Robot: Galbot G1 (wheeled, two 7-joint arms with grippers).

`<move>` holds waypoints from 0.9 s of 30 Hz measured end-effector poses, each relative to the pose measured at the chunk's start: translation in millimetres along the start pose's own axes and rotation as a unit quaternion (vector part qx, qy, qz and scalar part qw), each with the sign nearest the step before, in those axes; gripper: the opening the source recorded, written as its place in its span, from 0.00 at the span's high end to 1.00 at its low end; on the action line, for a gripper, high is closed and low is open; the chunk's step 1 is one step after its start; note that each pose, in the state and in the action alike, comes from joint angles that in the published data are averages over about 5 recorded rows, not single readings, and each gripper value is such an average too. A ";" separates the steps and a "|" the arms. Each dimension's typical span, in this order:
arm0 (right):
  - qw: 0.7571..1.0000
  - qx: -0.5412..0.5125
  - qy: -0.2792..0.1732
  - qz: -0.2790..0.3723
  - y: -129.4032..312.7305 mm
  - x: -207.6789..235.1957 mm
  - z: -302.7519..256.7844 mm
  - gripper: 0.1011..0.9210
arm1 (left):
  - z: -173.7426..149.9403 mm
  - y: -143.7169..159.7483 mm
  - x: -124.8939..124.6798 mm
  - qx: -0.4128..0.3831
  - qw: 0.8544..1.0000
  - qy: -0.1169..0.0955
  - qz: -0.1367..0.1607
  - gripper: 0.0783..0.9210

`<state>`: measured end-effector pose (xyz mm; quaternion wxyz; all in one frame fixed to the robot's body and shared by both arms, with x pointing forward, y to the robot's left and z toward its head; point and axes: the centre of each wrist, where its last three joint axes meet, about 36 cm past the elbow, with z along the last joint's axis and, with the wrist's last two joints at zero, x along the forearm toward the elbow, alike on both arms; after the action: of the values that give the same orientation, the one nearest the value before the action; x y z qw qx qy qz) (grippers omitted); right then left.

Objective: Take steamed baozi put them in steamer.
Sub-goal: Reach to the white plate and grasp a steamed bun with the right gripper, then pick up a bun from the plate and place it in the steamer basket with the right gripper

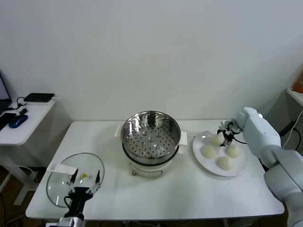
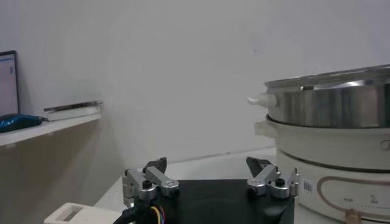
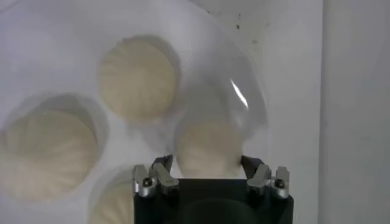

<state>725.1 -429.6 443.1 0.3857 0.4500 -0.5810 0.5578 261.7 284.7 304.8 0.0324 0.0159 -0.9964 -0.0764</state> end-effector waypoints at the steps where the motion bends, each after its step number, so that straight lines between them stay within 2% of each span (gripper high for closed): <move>1: 1.000 0.000 0.000 0.000 -0.2 -0.2 -0.6 0.21 | 0.0 0.0 0.1 0.000 1.000 0.000 0.000 0.12; 9: 1.000 -0.001 0.001 -0.001 1.7 -1.6 0.8 0.27 | 0.3 -0.4 1.1 0.001 1.000 0.000 -0.001 0.12; 27: 0.999 0.033 -0.003 0.003 -4.0 16.4 2.1 0.31 | -1.0 0.6 3.6 0.001 1.000 -0.001 -0.004 0.12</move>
<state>724.1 -433.1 459.8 0.3671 0.4623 -0.5653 0.5761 258.1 285.0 306.1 0.0312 0.0199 -0.9964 -0.0757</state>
